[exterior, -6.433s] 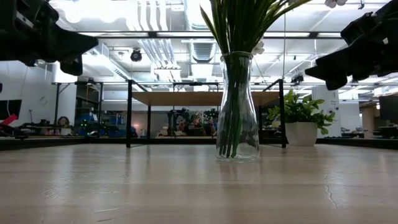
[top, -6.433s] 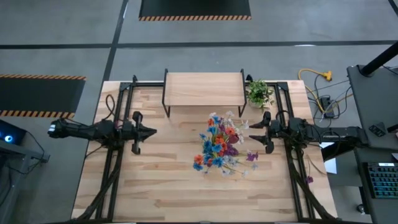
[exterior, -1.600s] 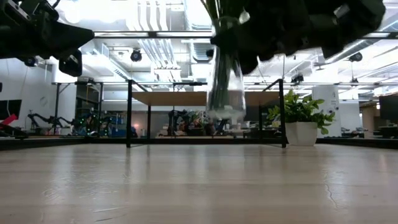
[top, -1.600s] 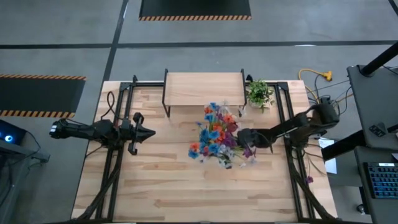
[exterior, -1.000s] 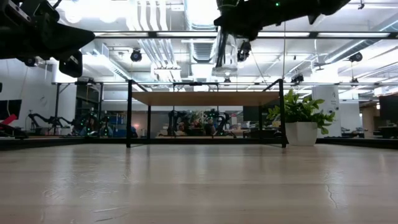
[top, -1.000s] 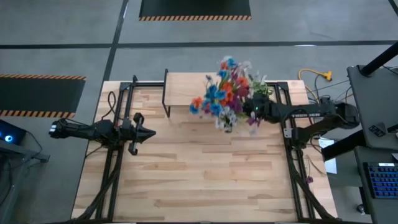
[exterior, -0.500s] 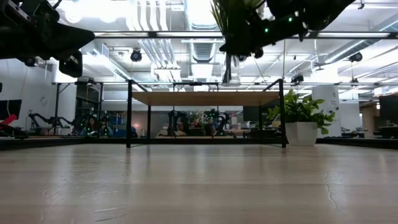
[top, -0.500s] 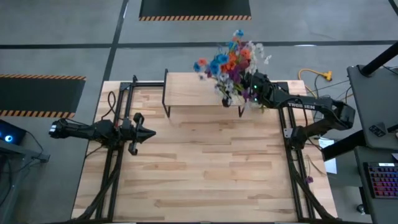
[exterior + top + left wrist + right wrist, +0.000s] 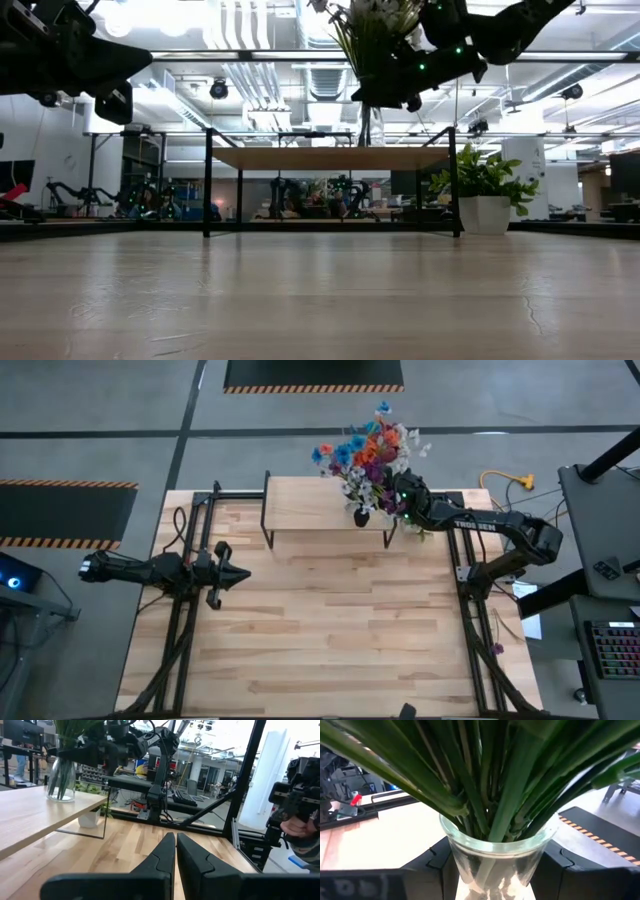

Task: Pick and place flowers into a vace then onto a shelf
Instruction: Put the transparent vase on the shelf

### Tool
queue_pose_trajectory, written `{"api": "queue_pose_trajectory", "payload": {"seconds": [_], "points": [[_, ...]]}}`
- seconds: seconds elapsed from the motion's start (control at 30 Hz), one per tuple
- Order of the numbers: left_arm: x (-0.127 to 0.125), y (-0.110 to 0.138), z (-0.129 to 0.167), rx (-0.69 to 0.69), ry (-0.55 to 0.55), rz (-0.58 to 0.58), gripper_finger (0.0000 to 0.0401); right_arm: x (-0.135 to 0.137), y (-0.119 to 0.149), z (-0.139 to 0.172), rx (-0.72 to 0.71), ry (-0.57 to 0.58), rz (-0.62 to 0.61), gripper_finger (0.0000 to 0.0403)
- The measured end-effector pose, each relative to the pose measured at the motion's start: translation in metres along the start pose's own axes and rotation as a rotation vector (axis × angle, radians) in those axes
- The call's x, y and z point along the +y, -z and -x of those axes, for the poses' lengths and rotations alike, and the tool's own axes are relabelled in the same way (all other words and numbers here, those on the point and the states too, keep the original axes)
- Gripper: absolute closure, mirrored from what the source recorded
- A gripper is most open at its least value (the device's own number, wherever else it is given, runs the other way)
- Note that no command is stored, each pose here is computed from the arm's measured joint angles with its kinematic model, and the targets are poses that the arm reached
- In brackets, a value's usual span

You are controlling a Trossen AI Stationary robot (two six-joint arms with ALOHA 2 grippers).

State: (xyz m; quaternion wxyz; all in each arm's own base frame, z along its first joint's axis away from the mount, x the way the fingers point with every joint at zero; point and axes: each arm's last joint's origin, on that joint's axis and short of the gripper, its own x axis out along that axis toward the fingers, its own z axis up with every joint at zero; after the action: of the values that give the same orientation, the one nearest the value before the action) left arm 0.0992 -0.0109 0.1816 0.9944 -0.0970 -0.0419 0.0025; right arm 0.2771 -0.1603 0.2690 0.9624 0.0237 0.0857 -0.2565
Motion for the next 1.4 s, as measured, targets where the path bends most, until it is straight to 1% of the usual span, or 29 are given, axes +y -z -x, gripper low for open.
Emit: {"api": "queue_pose_trajectory", "payload": {"seconds": [0.13,0.6,0.73,0.83,1.03,1.17,1.23,1.4], "points": [[0.0,0.0,0.0,0.0,0.0,0.0,0.0401,0.0,0.0,0.0,0.0,-0.005,0.0,0.0219],[0.0,0.0,0.0,0.004,0.005,0.022,0.0401,0.001,-0.009,0.009,-0.027,-0.005,0.005,0.0131],[0.0,0.0,0.0,0.006,0.005,0.022,0.0401,0.0,-0.012,0.016,-0.012,-0.005,0.043,0.0113],[0.0,0.001,0.0,0.008,0.006,0.022,0.0401,0.001,-0.016,0.025,0.01,-0.033,0.068,0.0104],[0.0,0.001,0.0,0.008,0.009,0.022,0.0401,0.003,-0.024,0.041,0.022,-0.099,0.062,0.0091],[0.0,0.001,0.0,0.008,0.009,0.022,0.0401,0.003,-0.025,0.051,0.039,-0.105,0.085,0.0086],[0.0,0.001,0.0,0.008,0.009,0.022,0.0401,0.003,-0.026,0.054,0.026,-0.104,0.085,0.0083],[0.0,0.001,0.0,0.008,0.009,0.022,0.0401,0.003,-0.026,0.054,0.021,-0.102,0.106,0.0081]]}}
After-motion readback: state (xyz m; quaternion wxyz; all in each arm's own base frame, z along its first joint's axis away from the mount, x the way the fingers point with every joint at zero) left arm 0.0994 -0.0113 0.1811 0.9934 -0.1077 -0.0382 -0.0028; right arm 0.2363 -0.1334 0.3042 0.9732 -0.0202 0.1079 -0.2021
